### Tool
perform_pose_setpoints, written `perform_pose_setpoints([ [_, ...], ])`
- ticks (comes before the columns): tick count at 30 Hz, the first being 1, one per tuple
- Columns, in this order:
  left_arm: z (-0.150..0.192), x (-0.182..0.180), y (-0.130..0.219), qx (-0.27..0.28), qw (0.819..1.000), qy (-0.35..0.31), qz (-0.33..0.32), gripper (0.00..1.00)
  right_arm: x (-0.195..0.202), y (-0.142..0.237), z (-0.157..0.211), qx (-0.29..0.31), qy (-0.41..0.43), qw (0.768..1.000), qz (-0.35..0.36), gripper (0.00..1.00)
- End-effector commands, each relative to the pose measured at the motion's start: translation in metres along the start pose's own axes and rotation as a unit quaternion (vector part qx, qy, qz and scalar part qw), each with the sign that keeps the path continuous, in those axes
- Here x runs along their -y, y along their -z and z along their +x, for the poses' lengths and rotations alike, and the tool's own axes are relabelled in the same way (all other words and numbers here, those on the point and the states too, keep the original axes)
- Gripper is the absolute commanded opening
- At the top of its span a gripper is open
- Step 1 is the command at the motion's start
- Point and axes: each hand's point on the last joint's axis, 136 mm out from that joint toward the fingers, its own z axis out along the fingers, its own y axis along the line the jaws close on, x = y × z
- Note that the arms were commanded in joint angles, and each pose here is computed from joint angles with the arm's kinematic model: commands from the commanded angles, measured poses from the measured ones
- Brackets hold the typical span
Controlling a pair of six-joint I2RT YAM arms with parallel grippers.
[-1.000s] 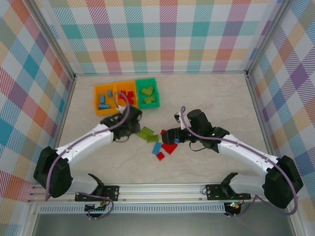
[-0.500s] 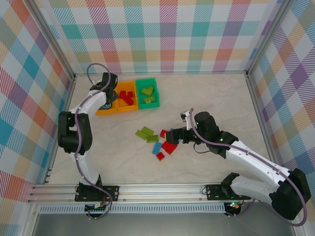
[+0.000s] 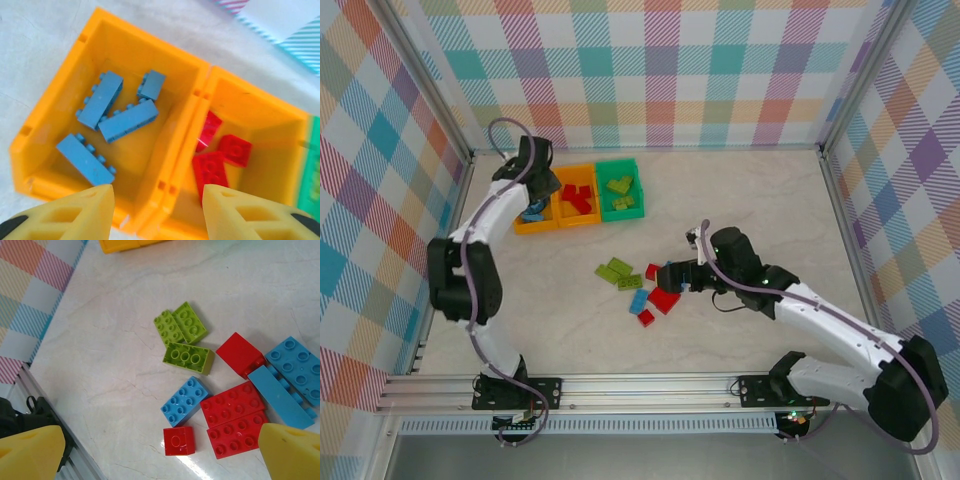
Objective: Sort the legos into containers by color
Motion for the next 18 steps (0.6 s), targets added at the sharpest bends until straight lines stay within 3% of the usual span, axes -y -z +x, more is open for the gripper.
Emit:
perform_pose_setpoints([
  [1, -0.01, 0.014, 0.087, 0.039, 0.995, -0.007, 0.087, 0.5, -0.006, -0.008, -0.015, -0.004, 0.018, 1.0, 0.006, 1.0],
  [6, 0.014, 0.021, 0.187, 0.084, 0.971, -0.104, 0.196, 0.51, -0.01, -0.04, -0.024, -0.045, 0.062, 0.997, 0.026, 1.0],
  [11, 0.054, 0.003, 0.253, 0.09, 0.923, -0.24, 0.286, 0.53, -0.011, -0.085, -0.033, -0.101, 0.116, 0.986, 0.059, 1.0],
  [13, 0.08, 0.001, 0.268, 0.082, 0.888, -0.309, 0.33, 0.57, -0.008, -0.103, -0.037, -0.118, 0.131, 0.982, 0.067, 1.0],
  [18, 0.16, -0.01, 0.278, 0.043, 0.766, -0.472, 0.434, 0.85, 0.005, -0.145, -0.038, -0.162, 0.16, 0.97, 0.08, 0.97],
])
